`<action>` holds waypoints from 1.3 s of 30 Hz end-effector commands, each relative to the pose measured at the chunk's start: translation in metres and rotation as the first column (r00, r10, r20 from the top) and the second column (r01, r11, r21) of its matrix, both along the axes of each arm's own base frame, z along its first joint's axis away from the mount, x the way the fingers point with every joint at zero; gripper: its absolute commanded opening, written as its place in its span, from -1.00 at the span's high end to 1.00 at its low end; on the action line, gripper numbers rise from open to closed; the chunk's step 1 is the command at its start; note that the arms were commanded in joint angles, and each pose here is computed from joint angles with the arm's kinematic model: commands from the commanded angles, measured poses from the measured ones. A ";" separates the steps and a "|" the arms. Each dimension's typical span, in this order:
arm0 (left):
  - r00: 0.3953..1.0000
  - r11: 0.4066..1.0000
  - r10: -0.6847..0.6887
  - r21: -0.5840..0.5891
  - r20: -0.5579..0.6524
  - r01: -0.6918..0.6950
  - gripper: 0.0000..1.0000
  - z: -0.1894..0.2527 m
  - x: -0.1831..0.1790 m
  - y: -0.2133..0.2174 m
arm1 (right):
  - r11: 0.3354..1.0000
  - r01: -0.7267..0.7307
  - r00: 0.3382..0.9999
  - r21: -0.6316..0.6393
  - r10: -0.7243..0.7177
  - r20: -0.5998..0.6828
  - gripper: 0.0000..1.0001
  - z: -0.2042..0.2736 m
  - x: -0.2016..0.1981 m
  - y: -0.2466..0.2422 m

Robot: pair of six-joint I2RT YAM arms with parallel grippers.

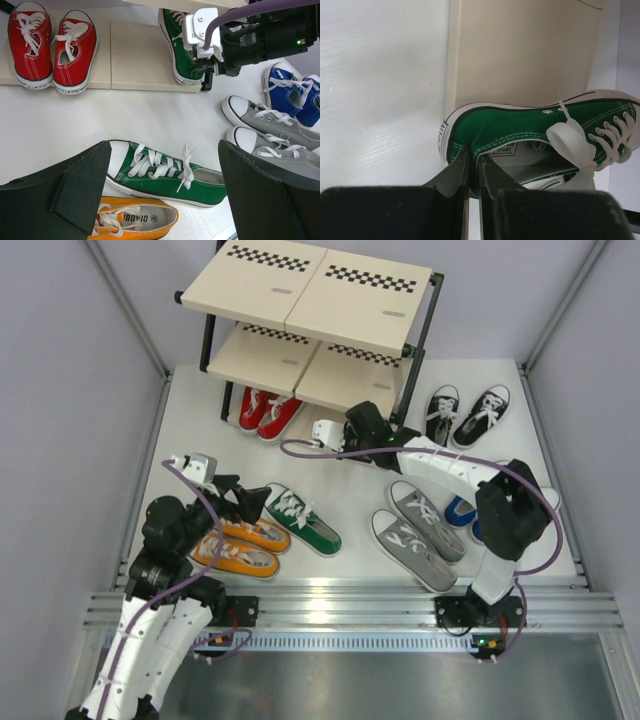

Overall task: Place and organize the shoes onto the shoe shelf
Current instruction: Place the shoe at the shoe shelf, then pick up the shoe at the center of the board.

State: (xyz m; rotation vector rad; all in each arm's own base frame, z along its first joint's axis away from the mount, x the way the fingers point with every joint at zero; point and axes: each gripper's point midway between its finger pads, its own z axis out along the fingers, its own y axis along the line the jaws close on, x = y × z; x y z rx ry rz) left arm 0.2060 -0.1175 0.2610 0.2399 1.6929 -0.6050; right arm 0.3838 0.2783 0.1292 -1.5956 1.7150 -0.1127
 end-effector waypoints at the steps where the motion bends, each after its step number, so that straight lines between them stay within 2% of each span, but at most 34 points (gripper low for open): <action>1: 0.999 1.000 -0.011 0.000 0.037 0.011 -0.87 0.006 0.000 -0.001 | 0.998 0.036 0.989 0.057 -0.044 0.140 1.00 0.026 0.030 0.004; 17: 0.999 1.000 -0.015 0.000 0.030 0.015 -0.87 0.004 0.000 -0.002 | 0.999 0.048 0.993 0.024 -0.050 0.104 0.99 0.004 0.028 -0.003; 24: 0.999 1.000 -0.015 0.000 0.032 0.015 -0.87 0.004 0.000 -0.002 | 0.999 0.046 0.995 0.004 -0.046 0.094 0.85 0.000 0.025 -0.008; 28: 0.999 1.000 -0.017 -0.001 0.033 0.017 -0.87 0.004 0.000 -0.002 | 0.999 0.048 0.995 -0.004 -0.047 0.088 0.60 -0.003 0.024 -0.013; 30: 0.999 1.000 -0.017 0.000 0.030 0.017 -0.87 0.003 0.000 -0.002 | 0.999 0.039 0.995 -0.003 -0.039 0.094 0.32 0.000 0.022 -0.014; 31: 0.999 1.000 -0.015 0.002 0.031 0.015 -0.87 0.003 0.000 -0.002 | 0.999 0.039 0.995 -0.004 -0.039 0.093 0.32 -0.001 0.021 -0.015; 36: 0.999 1.000 -0.021 0.001 0.026 0.021 -0.87 0.002 0.001 -0.003 | 0.999 0.015 0.993 0.032 -0.018 0.114 -0.02 0.018 0.010 -0.017; 37: 1.000 1.000 -0.023 0.000 0.022 0.023 -0.87 0.002 0.001 -0.003 | 0.999 -0.002 0.994 0.038 -0.002 0.105 -0.18 0.018 0.006 -0.016; 39: 0.999 0.999 -0.032 -0.001 0.013 0.032 -0.87 0.000 0.000 -0.005 | 0.999 -0.022 0.995 0.047 0.017 0.099 -0.35 0.028 -0.005 -0.019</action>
